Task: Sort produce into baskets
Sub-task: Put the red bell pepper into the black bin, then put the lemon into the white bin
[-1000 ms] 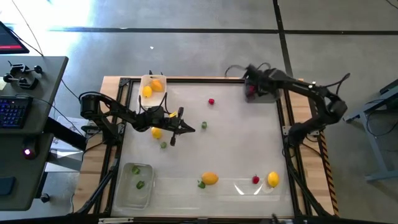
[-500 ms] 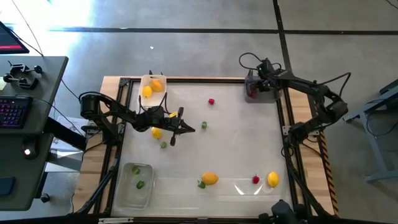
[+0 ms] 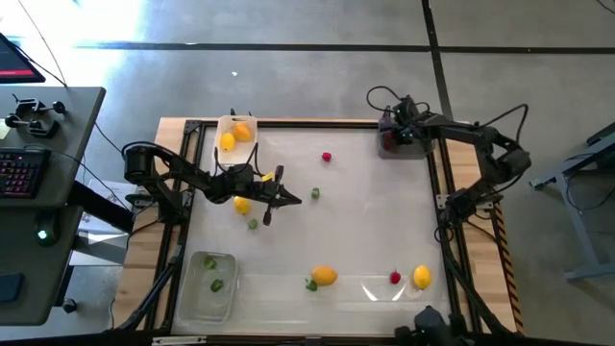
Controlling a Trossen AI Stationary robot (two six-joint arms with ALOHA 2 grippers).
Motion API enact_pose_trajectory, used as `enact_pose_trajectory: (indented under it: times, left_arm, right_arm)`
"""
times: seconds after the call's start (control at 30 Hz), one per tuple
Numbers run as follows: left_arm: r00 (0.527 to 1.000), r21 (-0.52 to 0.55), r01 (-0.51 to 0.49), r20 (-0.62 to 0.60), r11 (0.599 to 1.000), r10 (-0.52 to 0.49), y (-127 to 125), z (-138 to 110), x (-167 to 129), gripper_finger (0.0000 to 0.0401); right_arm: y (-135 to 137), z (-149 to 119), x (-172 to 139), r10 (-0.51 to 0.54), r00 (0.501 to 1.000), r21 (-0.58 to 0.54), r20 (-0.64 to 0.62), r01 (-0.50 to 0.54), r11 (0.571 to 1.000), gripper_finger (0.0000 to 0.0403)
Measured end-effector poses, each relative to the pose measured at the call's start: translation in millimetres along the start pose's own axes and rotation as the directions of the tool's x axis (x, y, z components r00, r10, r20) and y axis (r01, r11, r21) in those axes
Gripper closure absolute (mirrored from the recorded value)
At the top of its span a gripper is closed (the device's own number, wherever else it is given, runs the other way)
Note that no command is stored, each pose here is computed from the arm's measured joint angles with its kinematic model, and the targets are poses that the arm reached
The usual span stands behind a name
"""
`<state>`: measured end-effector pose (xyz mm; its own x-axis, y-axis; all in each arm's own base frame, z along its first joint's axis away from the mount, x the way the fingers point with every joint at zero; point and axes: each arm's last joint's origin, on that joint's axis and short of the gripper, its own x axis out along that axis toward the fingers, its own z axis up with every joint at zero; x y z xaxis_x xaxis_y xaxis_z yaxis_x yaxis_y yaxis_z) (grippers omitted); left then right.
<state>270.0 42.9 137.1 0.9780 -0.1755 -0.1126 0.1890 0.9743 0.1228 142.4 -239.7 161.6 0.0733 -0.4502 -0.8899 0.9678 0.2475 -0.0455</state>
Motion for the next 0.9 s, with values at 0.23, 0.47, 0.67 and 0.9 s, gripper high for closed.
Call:
enact_pose_trajectory:
  times: [0.23, 0.47, 0.67, 0.9]
  left_arm:
    - [1.0, 0.0, 0.0, 0.0, 1.0, 0.0, 0.0, 0.0, 0.0, 0.0401]
    - [1.0, 0.0, 0.0, 0.0, 1.0, 0.0, 0.0, 0.0, 0.0, 0.0401]
    - [1.0, 0.0, 0.0, 0.0, 1.0, 0.0, 0.0, 0.0, 0.0, 0.0401]
    - [1.0, 0.008, 0.0, -0.001, 1.0, 0.0, 0.0, -0.1, 0.0, 0.0401]
  right_arm:
    - [0.8, 3.1, 0.8, -0.029, 1.0, -0.012, 0.009, 0.029, 1.0, 0.033]
    - [9.7, 12.2, -10.0, -0.043, 0.999, -0.046, 0.011, 0.043, 0.998, 0.0231]
    - [29.9, 23.9, -28.4, -0.017, 0.999, -0.149, 0.029, 0.022, 0.989, 0.0204]
    - [69.6, 26.4, -72.6, 0.014, 0.995, -0.266, 0.098, 0.013, 0.964, 0.0248]
